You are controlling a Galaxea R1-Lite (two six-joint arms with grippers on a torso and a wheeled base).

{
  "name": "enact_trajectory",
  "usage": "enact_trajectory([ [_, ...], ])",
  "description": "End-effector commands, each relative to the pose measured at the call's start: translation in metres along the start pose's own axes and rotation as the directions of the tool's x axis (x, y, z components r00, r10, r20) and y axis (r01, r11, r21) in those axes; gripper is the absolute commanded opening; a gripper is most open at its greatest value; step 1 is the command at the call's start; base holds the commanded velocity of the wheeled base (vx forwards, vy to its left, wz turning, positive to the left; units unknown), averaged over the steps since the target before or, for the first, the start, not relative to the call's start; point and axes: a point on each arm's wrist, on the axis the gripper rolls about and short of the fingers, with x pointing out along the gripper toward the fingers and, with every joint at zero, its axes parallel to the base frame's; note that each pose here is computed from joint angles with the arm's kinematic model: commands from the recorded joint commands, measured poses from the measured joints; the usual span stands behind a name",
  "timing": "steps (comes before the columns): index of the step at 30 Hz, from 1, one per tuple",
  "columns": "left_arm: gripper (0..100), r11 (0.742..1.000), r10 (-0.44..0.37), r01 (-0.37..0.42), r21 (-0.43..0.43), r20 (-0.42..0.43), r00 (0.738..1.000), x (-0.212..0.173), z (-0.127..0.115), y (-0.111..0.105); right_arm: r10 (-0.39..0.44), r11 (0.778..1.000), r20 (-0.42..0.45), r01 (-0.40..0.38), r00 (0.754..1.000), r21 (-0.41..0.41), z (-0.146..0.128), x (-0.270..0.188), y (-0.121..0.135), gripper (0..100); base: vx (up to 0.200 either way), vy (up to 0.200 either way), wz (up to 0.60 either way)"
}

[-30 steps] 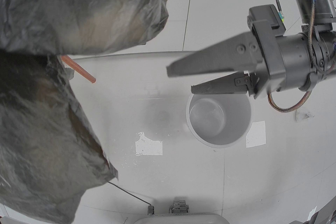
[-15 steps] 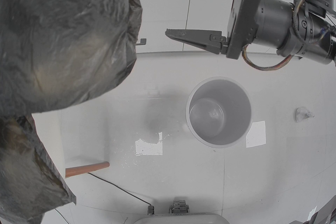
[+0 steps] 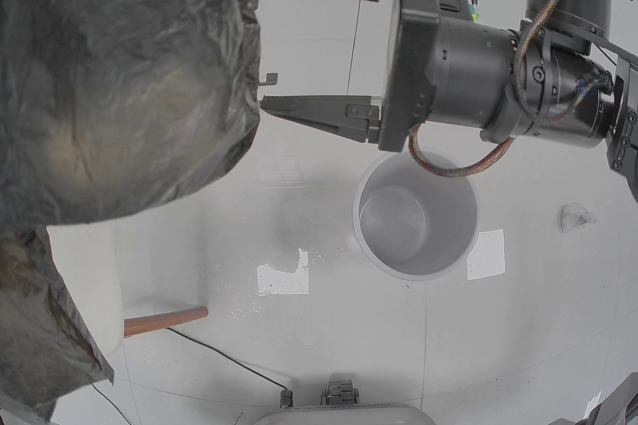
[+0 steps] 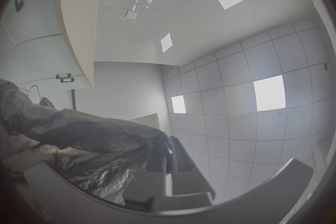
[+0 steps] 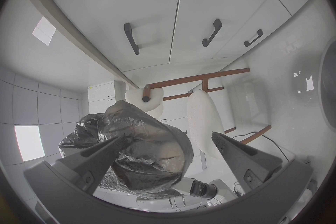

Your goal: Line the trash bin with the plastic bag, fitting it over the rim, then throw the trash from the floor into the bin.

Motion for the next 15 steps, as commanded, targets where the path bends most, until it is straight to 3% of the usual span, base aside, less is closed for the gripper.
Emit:
enact_trajectory([
  [1, 0, 1.0, -0.002, 0.002, -0.03, -0.012, 1.0, 0.004, 0.001, 0.011, 0.003, 1.0, -0.02, -0.003, 1.0, 0.006, -0.004, 0.01, -0.006, 100, 0.0, 0.0, 0.0],
  [15, 0, 0.999, 0.006, -0.006, -0.043, -0.017, 1.0, 0.004, -0.005, 0.036, 0.054, 0.998, -0.001, -0.054, 0.999, 0.021, -0.004, 0.013, 0.0, 100, 0.0, 0.0, 0.0],
])
